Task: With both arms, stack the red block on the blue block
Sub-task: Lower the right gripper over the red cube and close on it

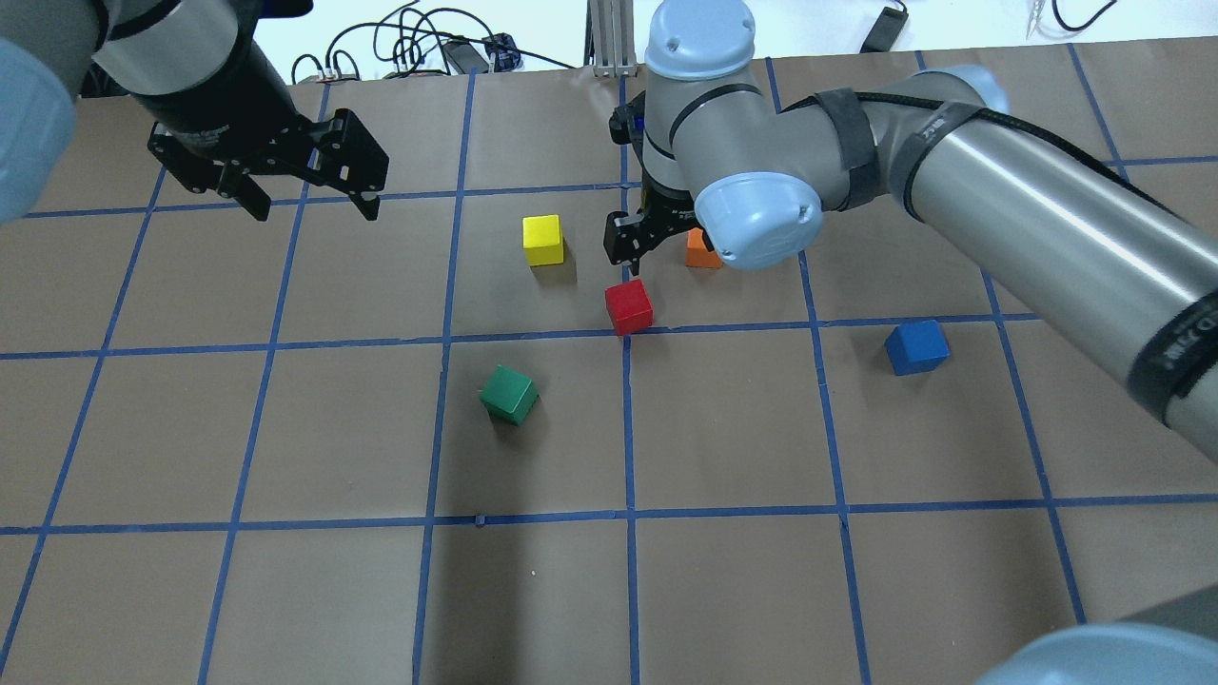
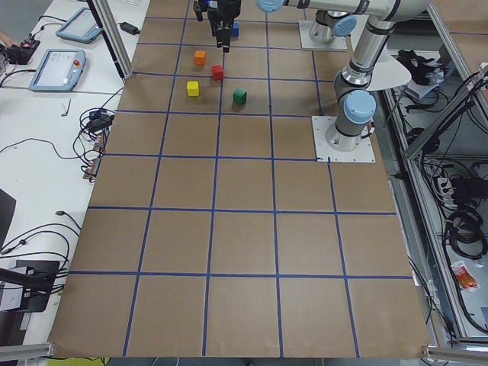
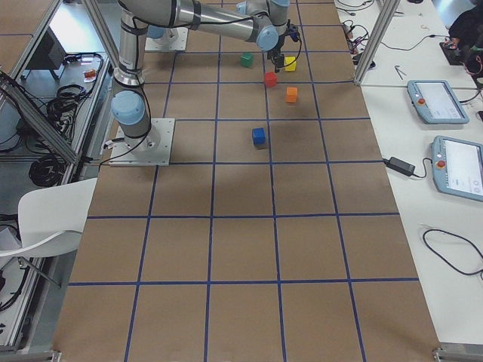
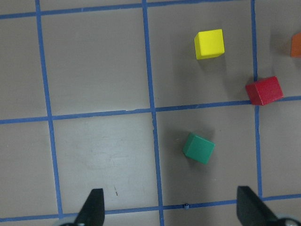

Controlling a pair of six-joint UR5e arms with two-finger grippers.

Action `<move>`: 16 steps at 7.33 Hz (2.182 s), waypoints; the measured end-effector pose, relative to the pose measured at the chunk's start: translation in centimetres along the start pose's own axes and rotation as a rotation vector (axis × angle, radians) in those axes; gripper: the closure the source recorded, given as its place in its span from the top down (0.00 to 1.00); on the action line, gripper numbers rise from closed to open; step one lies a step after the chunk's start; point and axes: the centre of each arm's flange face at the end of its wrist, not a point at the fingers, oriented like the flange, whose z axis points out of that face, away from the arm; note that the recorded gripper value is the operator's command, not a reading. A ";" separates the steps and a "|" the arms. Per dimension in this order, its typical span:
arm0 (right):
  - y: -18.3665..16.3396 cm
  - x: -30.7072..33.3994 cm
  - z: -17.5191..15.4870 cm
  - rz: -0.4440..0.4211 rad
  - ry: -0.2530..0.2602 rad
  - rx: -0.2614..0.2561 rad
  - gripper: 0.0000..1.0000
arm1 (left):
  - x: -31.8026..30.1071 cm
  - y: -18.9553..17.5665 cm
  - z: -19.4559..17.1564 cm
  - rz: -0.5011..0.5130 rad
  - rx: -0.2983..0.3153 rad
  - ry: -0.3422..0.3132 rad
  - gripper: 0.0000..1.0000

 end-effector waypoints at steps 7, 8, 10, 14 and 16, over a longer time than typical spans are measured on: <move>-1.5 -2.9 7.8 -0.030 -0.061 -0.038 1.00 | -2.6 -1.2 0.8 -0.055 0.060 -0.005 1.00; -1.6 -3.0 8.3 -0.031 -0.061 -0.040 0.99 | -2.6 -1.3 0.7 -0.053 0.062 -0.003 1.00; -1.6 -3.0 9.4 -0.032 -0.061 -0.053 0.80 | -2.6 -1.5 0.2 -0.054 0.064 -0.005 1.00; -1.6 -3.0 9.9 -0.031 -0.062 -0.064 0.00 | -2.6 -1.6 0.2 -0.048 0.067 -0.004 1.00; -1.4 -2.7 9.0 -0.025 -0.058 -0.072 0.00 | -2.6 -1.6 0.2 -0.047 0.070 -0.004 1.00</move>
